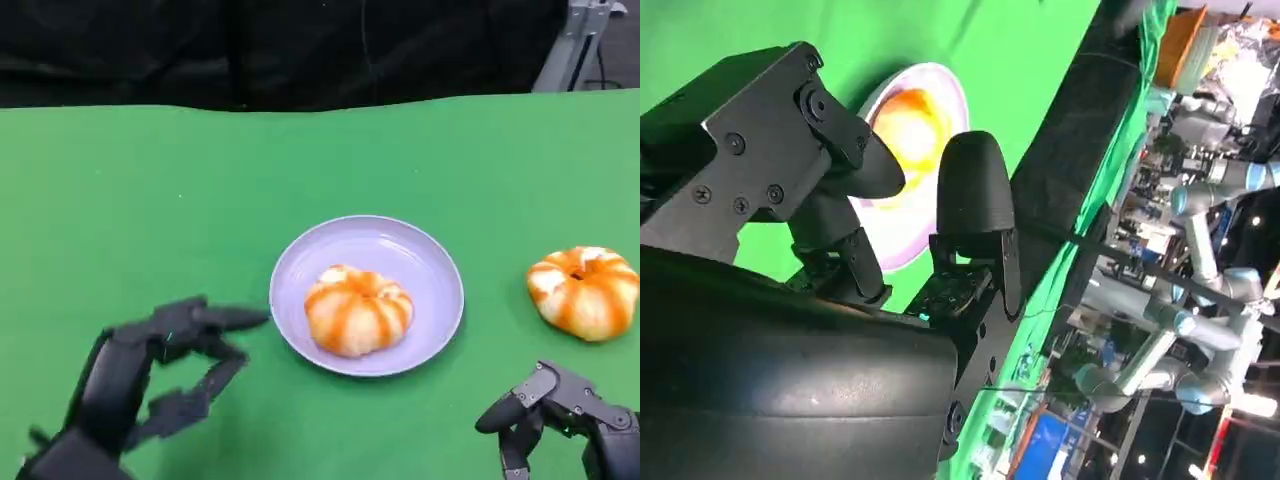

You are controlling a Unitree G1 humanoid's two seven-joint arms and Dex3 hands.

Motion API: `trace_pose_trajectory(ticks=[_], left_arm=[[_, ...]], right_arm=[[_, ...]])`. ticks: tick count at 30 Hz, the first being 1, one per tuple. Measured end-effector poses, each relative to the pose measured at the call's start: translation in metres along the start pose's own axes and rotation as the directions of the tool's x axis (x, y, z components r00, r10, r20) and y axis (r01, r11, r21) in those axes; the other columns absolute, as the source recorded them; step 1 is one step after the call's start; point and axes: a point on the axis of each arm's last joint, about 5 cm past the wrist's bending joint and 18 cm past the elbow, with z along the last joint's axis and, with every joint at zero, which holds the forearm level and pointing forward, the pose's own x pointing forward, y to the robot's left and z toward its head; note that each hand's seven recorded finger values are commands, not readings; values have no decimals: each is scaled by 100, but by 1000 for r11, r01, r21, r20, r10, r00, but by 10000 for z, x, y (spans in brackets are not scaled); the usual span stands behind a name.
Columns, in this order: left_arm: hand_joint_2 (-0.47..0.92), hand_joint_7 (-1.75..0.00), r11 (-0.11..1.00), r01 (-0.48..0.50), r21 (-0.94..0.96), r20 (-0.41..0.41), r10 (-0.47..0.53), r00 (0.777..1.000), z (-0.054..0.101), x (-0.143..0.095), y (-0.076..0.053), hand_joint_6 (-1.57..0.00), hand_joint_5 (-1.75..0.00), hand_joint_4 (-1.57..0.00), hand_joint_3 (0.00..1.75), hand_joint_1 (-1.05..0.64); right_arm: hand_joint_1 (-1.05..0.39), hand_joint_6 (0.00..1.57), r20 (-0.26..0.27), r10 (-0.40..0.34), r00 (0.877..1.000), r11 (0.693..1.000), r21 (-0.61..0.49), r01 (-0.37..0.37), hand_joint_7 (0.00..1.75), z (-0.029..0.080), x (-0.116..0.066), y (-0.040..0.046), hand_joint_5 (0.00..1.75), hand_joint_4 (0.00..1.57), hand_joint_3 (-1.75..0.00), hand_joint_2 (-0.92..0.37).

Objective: Grasp the bread from the table and place it into the plate.

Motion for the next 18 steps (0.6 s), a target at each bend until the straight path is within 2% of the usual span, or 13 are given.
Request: trace_pose_trajectory(ticks=[3,6,12,18], left_arm=[[49,-120,1000,-5,-11,-25,5,1000,-10,-84,-11,-82,-150,-84,119,13],[43,-132,1000,2,22,-13,-1,1000,-6,-103,-33,-80,-161,-83,131,11],[43,-140,1000,-17,13,-6,17,1000,-7,-108,-104,-76,-168,-78,134,10],[42,-147,999,-37,-20,-32,37,999,-22,-133,-136,-74,-172,-77,134,10]], right_arm=[[6,77,4,1,1000,1000,-1,-1,128,-3,13,-24,164,80,-124,-40],[5,78,6,4,1000,1000,-10,-4,127,-9,35,-61,163,82,-121,-41],[8,79,-5,25,1000,1000,-6,-25,126,8,103,-53,165,84,-124,-39],[9,79,0,57,998,998,-35,-57,125,63,152,-60,165,84,-126,-39]])
